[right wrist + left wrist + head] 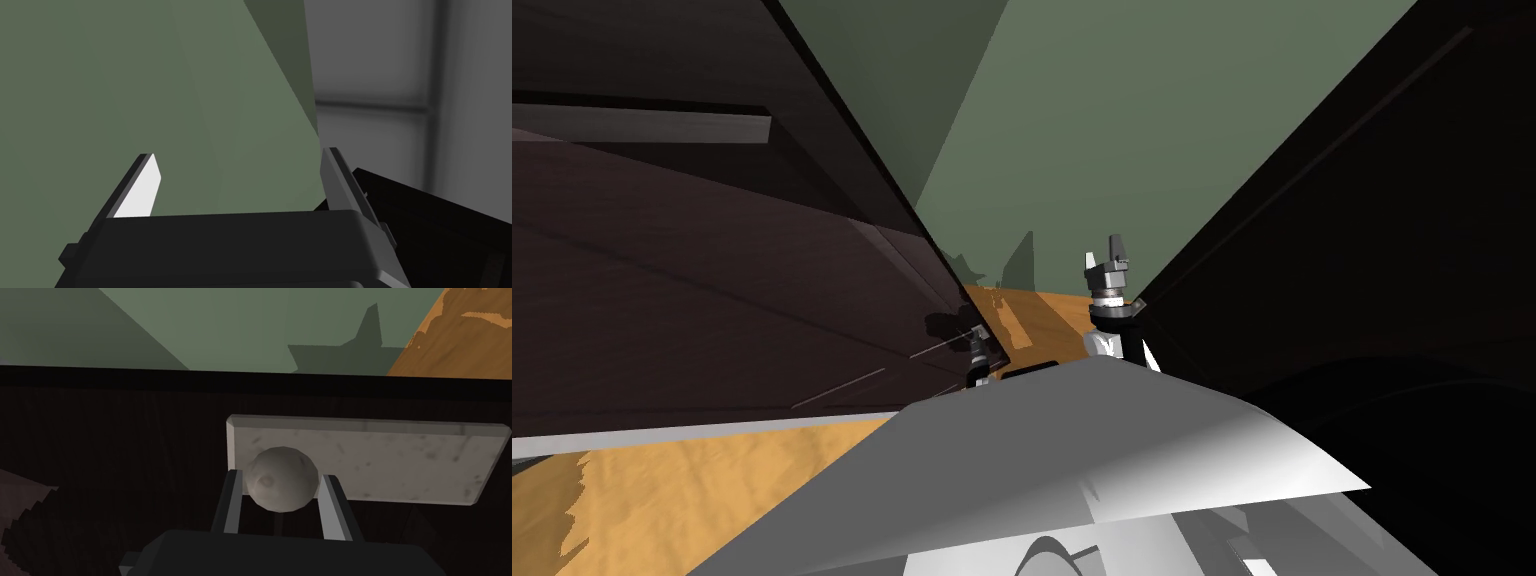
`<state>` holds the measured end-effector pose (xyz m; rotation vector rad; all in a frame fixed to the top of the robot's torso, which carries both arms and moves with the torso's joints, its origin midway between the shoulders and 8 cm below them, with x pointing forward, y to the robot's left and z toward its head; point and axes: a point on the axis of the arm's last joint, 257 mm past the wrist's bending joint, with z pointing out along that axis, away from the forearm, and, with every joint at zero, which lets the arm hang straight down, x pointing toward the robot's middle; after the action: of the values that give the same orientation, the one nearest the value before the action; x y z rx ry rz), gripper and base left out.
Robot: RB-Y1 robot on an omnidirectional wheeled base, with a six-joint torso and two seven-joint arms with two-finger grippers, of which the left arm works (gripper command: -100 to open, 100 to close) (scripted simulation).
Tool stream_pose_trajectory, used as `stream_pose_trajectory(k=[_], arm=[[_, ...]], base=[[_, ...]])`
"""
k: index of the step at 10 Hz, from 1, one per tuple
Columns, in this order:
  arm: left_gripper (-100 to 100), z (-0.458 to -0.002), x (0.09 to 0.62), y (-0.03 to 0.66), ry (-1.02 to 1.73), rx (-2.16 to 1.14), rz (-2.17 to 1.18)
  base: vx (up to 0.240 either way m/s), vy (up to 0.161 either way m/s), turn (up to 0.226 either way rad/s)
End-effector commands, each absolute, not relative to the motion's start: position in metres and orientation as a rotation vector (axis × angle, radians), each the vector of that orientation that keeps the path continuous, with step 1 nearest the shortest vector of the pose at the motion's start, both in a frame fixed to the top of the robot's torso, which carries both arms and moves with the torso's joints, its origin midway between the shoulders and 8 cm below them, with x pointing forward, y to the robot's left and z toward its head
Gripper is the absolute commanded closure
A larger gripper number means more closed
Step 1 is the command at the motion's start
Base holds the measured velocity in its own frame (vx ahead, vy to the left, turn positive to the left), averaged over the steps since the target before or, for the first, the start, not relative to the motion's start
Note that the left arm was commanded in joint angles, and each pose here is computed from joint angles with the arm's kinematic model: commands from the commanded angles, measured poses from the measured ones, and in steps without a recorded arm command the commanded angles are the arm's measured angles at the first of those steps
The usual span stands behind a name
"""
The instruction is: Push the door open
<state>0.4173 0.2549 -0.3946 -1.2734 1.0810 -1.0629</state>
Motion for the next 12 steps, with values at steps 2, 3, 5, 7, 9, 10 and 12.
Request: stream_pose_trajectory(k=[2,3,5,7,9,10,12], arm=[[100,-0.394,0.417,0.271,1.061,-1.28,-1.034],[100,-0.393,0.417,0.278,1.051,-1.285,-1.022],[100,-0.392,0.417,0.292,1.027,-1.297,-0.998],[100,-0.391,0.417,0.304,0.999,-1.313,-0.974],[100,-0.391,0.415,0.317,0.965,-1.335,-0.949],[100,-0.391,0.415,0.32,0.953,-1.344,-0.942],[100,-0.395,0.413,0.319,0.955,-1.357,-0.936]], base=[[0.138,-0.049,0.057],[0.196,-0.051,0.061],[0.231,-0.016,0.064],[0.21,-0.039,0.056],[0.207,-0.06,0.105],[0.223,-0.047,0.072],[0.155,-0.019,0.042]])
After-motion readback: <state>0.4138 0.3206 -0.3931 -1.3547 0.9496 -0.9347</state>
